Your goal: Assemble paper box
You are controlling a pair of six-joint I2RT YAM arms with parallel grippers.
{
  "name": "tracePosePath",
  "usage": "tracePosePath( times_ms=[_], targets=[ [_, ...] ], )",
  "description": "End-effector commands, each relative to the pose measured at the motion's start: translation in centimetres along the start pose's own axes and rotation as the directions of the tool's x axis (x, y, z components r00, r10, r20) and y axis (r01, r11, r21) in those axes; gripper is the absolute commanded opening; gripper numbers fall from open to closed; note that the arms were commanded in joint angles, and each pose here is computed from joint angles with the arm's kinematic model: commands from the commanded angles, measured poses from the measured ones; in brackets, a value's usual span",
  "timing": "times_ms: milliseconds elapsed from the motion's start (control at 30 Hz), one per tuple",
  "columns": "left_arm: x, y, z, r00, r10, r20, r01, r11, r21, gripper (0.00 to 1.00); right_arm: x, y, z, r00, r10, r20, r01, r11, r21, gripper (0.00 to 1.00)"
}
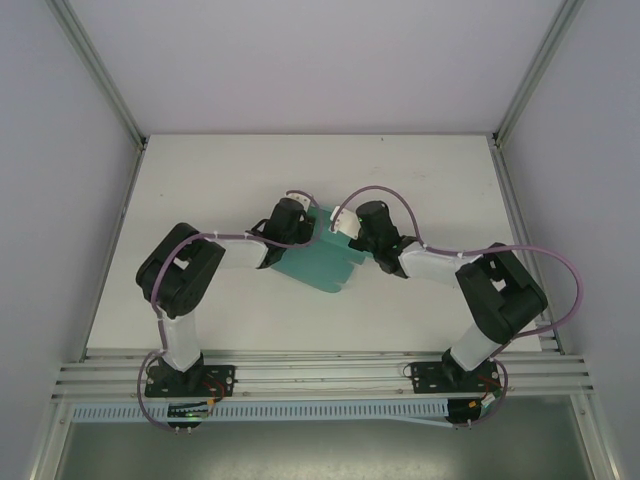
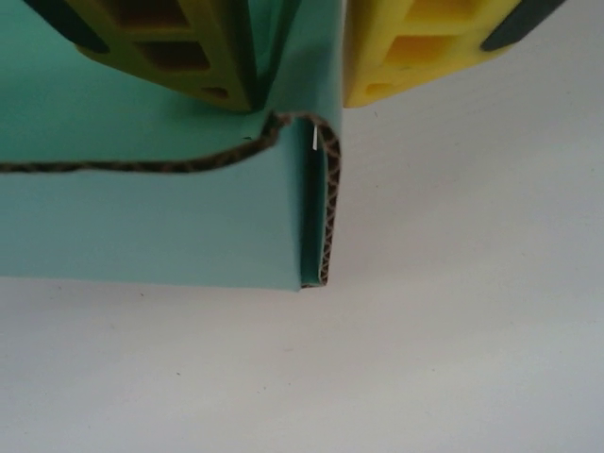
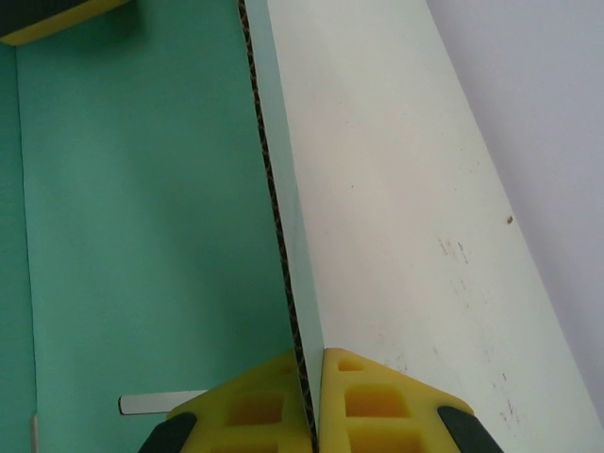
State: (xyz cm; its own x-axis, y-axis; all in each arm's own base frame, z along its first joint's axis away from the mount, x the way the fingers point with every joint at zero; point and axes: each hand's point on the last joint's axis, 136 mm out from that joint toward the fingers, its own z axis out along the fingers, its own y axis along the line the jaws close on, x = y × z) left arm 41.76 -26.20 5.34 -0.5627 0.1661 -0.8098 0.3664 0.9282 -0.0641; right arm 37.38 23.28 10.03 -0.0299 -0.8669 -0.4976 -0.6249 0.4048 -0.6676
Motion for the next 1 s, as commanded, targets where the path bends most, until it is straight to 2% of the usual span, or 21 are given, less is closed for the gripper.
tracePosePath(
  times_ms=[0,100,200,267,367,500,633,767,900,967],
  targets=[
    [1.9,0.9,0.2,0.998,-0.008,-0.063,0.008,1.0,0.007,0.24,-0.8,0.9,-0.7,0.999,-0.025,0.04,0.026,0.999,-0.02,0.0],
    [1.6,1.7,0.8,0.998,0.008,-0.069,-0.011,0.999,-0.039,0.26,-1.0,1.1,-1.0,0.998,-0.026,0.051,0.028,0.999,-0.038,0.0],
    [1.6,2.2,1.2,0.997,-0.008,-0.077,0.004,0.998,-0.057,0.0,-1.0,1.2,-1.0,0.998,-0.029,0.047,0.031,0.999,-0.042,0.0],
    [1.9,3.0,1.5,0.995,0.002,-0.097,-0.012,0.995,-0.103,0.0,-0.9,1.2,-0.9,0.999,-0.033,0.04,0.034,0.999,-0.04,0.0],
    [2.9,5.3,1.3,0.989,0.013,-0.145,-0.047,0.971,-0.233,0.0,-0.8,1.1,-1.0,0.999,-0.034,0.034,0.036,0.999,-0.036,0.0],
    [4.9,9.4,-0.8,0.974,0.016,-0.227,-0.12,0.884,-0.452,0.0,-0.4,0.8,-1.0,0.999,-0.033,0.013,0.033,0.999,-0.024,0.0],
    [6.2,12.2,-2.9,0.96,-0.021,-0.28,-0.16,0.779,-0.607,0.0,-0.3,0.7,-0.9,1.0,-0.031,0.003,0.031,0.999,-0.013,0.0],
    [8.6,13.0,-3.0,0.939,-0.033,-0.341,-0.21,0.732,-0.648,0.0,-0.2,0.4,-0.8,1.0,-0.023,-0.009,0.023,1.0,-0.01,0.0],
    [7.9,13.0,-3.3,0.953,-0.05,-0.298,-0.174,0.714,-0.678,0.0,0.0,0.2,-0.9,1.0,-0.012,-0.014,0.012,1.0,0.001,0.0],
    [7.3,12.7,-3.2,0.962,-0.068,-0.264,-0.133,0.729,-0.671,0.0,-0.1,0.2,-1.1,1.0,-0.01,-0.01,0.01,1.0,-0.002,0.0]
  ],
)
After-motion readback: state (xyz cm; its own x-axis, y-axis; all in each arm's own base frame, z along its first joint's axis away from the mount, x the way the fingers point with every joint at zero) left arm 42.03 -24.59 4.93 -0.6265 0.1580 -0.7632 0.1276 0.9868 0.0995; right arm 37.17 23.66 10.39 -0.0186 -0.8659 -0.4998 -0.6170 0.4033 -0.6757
